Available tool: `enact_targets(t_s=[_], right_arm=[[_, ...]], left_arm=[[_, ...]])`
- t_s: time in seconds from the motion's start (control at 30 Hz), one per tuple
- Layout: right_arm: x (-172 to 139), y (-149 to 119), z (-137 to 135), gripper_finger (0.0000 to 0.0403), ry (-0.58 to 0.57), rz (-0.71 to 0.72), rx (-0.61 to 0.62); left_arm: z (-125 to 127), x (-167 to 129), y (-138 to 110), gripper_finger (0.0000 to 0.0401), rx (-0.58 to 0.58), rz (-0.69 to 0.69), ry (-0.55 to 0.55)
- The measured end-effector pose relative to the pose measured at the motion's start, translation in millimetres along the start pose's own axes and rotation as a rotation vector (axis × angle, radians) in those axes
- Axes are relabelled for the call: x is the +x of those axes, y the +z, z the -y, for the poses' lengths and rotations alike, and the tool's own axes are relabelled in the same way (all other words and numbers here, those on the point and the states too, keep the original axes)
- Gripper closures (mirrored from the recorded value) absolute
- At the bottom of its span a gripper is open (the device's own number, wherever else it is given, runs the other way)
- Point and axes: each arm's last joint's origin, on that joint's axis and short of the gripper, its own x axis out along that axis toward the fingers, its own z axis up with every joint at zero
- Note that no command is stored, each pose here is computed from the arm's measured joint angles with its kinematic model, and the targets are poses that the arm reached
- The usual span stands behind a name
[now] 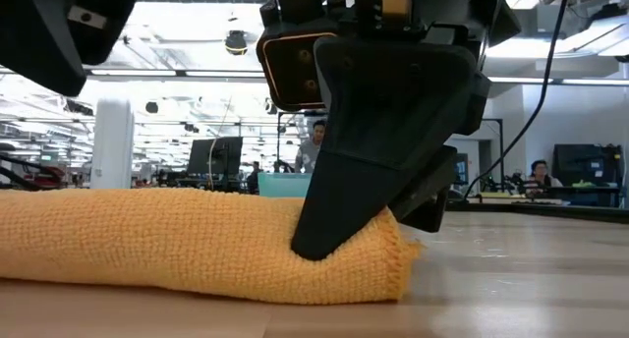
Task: Roll microfiber towels into tight, uniform cylinder then place into a basket
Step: Roll the orange microfiber cloth
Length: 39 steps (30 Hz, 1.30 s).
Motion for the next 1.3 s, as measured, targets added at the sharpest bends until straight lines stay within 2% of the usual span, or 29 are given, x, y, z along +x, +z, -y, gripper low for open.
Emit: enact_targets(t_s=[0.3,0.53,0.7,0.97,1.2,1.3], right_arm=[[-1,1,1,0.0381,-0.001,0.002,0.016],[-2,4,3,0.0380,-0.005,0.011,0.035],[-2,5,3,0.0381,-0.005,0.012,0.036],[-2,5,4,0.0380,-0.003,0.010,0.031],[-1,2,1,0.0381,0.011,-0.006,-0.003],[-1,0,-1,0.0380,0.012,-0.009,-0.009]], left_arm=[[-15,11,3,0.0245,-0.064,-0.055,-0.117],[-13,12,4,0.0227,-0.021,-0.031,-0.109],[-4,32,-10,0.0227,0.027,-0.091,-0.130],[2,49,-21,0.0227,0.059,-0.181,-0.030],[1,55,-30,0.0228,-0.043,-0.233,0.027],[-1,56,-31,0.0240,-0.096,-0.241,0.046]])
